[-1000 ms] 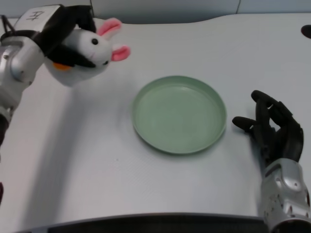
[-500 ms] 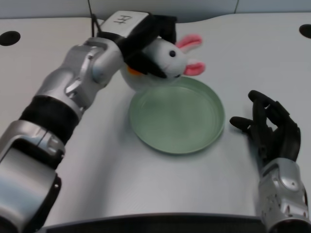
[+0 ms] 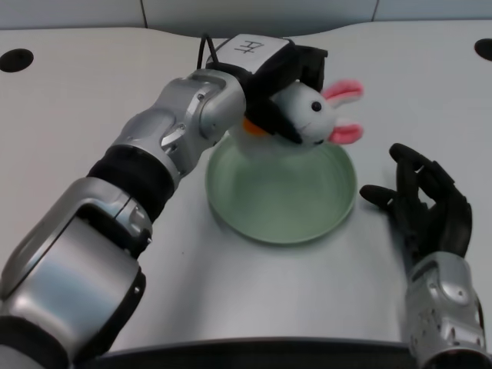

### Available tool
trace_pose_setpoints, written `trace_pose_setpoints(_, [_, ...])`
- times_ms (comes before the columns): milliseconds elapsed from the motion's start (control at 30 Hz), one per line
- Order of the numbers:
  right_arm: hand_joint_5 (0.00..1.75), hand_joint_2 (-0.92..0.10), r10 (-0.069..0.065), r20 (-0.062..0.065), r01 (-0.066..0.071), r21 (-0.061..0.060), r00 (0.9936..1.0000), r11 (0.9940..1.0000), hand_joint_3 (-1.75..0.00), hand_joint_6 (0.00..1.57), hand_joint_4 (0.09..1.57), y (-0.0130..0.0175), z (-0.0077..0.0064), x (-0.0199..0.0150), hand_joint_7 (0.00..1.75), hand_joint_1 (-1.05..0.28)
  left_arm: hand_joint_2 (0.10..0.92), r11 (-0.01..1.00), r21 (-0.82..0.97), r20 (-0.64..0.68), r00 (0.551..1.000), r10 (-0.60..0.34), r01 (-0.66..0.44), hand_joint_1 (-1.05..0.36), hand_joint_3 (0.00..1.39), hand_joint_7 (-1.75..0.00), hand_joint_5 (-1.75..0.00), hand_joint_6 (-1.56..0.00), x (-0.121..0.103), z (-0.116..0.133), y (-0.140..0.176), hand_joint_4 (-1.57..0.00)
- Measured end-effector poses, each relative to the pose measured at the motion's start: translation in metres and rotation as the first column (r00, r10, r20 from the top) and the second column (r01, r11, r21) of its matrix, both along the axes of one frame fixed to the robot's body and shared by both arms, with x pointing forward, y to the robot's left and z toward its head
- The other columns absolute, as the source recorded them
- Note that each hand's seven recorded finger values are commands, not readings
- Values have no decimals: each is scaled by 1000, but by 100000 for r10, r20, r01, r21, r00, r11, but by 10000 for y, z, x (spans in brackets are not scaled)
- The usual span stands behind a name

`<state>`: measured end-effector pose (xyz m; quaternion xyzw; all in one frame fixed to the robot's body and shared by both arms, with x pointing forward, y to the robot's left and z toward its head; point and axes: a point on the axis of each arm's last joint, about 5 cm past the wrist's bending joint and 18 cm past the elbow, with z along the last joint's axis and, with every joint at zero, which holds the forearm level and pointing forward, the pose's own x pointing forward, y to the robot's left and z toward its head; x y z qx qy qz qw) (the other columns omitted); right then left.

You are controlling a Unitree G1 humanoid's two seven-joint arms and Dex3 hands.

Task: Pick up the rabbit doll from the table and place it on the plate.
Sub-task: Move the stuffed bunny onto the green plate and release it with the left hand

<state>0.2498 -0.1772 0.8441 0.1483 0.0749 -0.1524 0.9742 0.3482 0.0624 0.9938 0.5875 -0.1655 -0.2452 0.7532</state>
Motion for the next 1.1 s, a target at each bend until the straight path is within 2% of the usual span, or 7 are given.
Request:
trace_pose_setpoints(233, [961, -921, 645, 264, -646, 394, 99998, 99997, -235, 701, 750, 0, -7, -8, 500, -313, 899, 99915, 2934, -1231, 99951, -2876, 2911, -135, 145, -1740, -1746, -689, -25, -86, -44, -865])
trace_pose_setpoints(567, [959, -921, 191, 971, -200, 906, 99995, 99996, -227, 707, 761, -1, 4, -4, 498, -313, 826, 99824, 5889, -5173, 99865, -356, 660, -264, 125, -1746, -1746, -569, -11, -134, 19, -791])
trace_pose_setpoints(633, [961, -921, 89, 905, -97, 820, 99996, 99997, -232, 702, 766, -1, 5, -3, 494, -318, 825, 99609, 8831, -6198, 99805, 770, -220, -371, 65, -1449, -1702, -585, -5, -134, 35, -725])
trace_pose_setpoints(700, [962, -921, -215, 759, 211, 610, 99997, 99998, -245, 696, 772, -4, 5, -3, 488, -311, 846, 99127, 13118, -7572, 99685, 2341, -1331, -523, 20, -926, -1254, -629, 9, -119, 54, -600])
trace_pose_setpoints(833, [960, -921, -289, 710, 286, 388, 99997, 99999, -238, 697, 767, -6, 6, -3, 486, -317, 874, 97981, 19809, -9383, 99451, 4634, -2696, -660, 2, -411, -808, -685, 36, -71, 81, -490])
trace_pose_setpoints(900, [951, -921, -239, 719, 236, 389, 99997, 99999, -247, 699, 751, -6, 6, -3, 487, -317, 896, 97535, 21936, -11059, 99265, 4915, -2386, -791, 2, -146, -532, -452, 44, -51, 87, -250])
trace_pose_setpoints(1100, [964, -921, -328, 754, 324, 559, 99997, 99998, -260, 713, 772, -7, 6, -3, 496, -309, 920, 96916, 24626, -12385, 99147, 4064, -896, -1027, 52, -6, -35, -40, 46, -44, 98, -4])
